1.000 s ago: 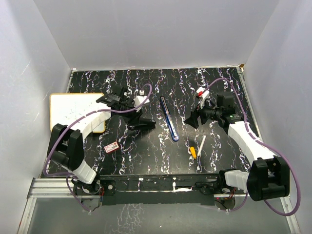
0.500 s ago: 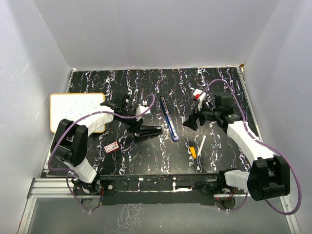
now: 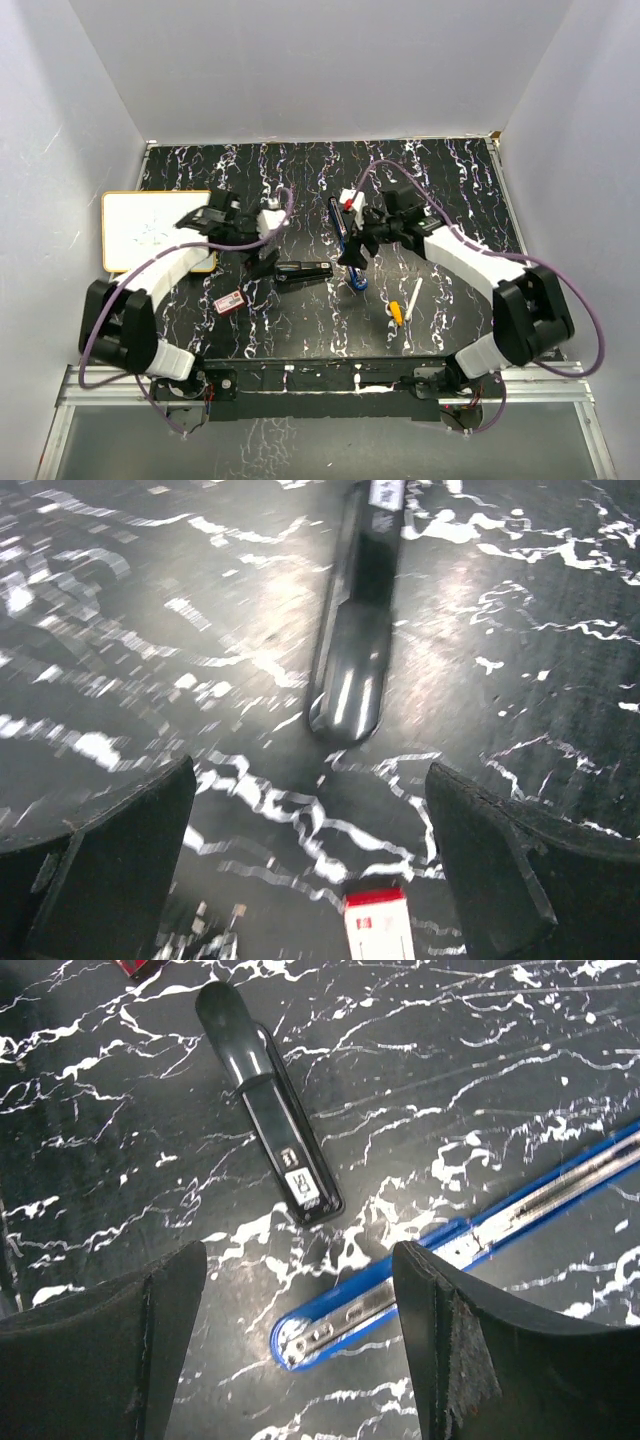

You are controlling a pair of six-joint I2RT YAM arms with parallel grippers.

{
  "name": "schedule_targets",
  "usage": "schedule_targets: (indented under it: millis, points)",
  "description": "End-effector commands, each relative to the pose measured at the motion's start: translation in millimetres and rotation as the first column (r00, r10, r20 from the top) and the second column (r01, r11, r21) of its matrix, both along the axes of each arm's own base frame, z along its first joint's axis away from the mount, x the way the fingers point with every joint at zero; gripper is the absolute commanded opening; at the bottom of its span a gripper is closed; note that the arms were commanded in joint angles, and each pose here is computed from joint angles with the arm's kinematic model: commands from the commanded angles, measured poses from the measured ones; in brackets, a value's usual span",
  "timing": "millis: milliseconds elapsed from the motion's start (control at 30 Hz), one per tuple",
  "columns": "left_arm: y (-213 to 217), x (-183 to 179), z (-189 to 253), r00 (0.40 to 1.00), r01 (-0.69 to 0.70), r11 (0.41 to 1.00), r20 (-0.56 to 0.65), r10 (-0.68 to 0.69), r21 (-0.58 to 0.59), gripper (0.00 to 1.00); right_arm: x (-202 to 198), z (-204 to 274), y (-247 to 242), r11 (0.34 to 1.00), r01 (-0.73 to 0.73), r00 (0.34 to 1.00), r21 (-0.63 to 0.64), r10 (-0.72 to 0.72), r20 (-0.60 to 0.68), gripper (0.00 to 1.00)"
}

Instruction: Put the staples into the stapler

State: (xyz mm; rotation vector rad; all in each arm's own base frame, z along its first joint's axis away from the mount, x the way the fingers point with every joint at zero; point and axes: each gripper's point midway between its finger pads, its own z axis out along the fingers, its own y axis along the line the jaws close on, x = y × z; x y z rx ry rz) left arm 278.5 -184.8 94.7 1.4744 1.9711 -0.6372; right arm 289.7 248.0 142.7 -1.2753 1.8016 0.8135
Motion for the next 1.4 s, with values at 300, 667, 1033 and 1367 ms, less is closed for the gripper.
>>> schedule_targets:
  millis: [300,667,1033,1367]
  points:
    - [76,1,87,0.924,-0.317,0.923,0.150,0.352,-0.217,0.97,18,-22,117,0.968,-0.244,0.961,-0.056,0.249,0.121,0.81]
    - [90,3,99,0.881,-0.414,0.871,0.124,0.456,-0.266,0.97,2,-55,159,0.928,-0.348,0.924,-0.136,0.364,0.118,0.69]
    - [81,-20,63,0.961,-0.222,0.954,0.119,0.249,-0.199,0.90,-1,-26,162,0.925,-0.358,0.916,-0.124,0.374,0.145,0.18]
    - [53,-24,60,0.984,-0.052,0.954,0.146,0.099,-0.295,0.83,-3,44,149,0.934,-0.355,0.917,0.038,0.340,0.209,0.08]
